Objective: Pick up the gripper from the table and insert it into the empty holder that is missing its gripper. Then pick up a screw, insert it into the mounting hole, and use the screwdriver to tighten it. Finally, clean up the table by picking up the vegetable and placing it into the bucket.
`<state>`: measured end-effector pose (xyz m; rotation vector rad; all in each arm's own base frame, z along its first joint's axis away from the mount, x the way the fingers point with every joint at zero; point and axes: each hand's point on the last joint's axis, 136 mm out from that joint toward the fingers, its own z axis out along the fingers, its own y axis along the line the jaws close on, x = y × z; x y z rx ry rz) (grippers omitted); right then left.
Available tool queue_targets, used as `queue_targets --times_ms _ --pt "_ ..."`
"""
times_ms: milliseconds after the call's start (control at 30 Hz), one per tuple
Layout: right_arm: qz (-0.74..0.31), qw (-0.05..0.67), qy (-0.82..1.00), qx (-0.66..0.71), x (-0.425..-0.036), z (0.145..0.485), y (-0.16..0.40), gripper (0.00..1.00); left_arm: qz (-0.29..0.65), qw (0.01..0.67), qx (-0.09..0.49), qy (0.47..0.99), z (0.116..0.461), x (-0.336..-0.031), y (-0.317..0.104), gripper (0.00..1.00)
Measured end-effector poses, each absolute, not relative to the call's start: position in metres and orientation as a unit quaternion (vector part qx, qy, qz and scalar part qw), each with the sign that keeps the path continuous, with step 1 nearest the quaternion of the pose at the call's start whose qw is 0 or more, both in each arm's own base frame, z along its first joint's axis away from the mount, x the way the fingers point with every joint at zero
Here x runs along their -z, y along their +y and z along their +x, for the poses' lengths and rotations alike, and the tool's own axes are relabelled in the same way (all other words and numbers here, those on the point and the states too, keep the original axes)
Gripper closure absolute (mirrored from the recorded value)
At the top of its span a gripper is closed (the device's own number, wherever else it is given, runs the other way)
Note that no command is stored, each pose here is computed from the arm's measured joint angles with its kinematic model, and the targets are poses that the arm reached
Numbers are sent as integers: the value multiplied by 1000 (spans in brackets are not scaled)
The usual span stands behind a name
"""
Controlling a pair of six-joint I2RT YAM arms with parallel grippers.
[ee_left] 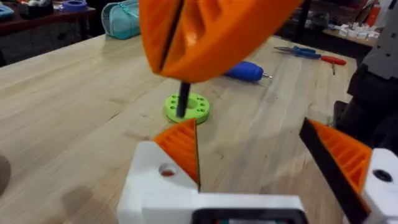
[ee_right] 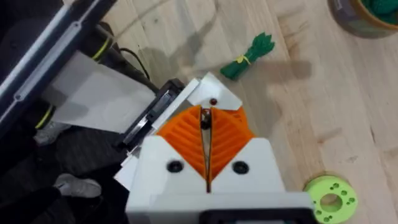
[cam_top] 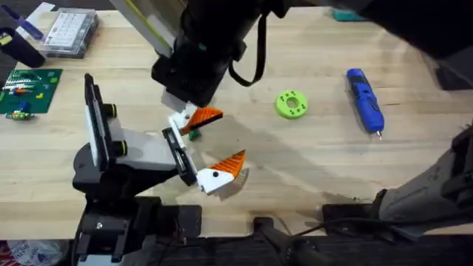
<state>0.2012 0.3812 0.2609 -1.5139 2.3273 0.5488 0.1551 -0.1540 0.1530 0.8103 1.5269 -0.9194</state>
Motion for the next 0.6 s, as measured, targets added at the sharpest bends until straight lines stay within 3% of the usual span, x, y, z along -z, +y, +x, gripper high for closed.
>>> queue_targets --times_ms 600 --pt "-528 145 816 -185 -257 200 378 991 343 558 390 647 155 -153 -154 15"
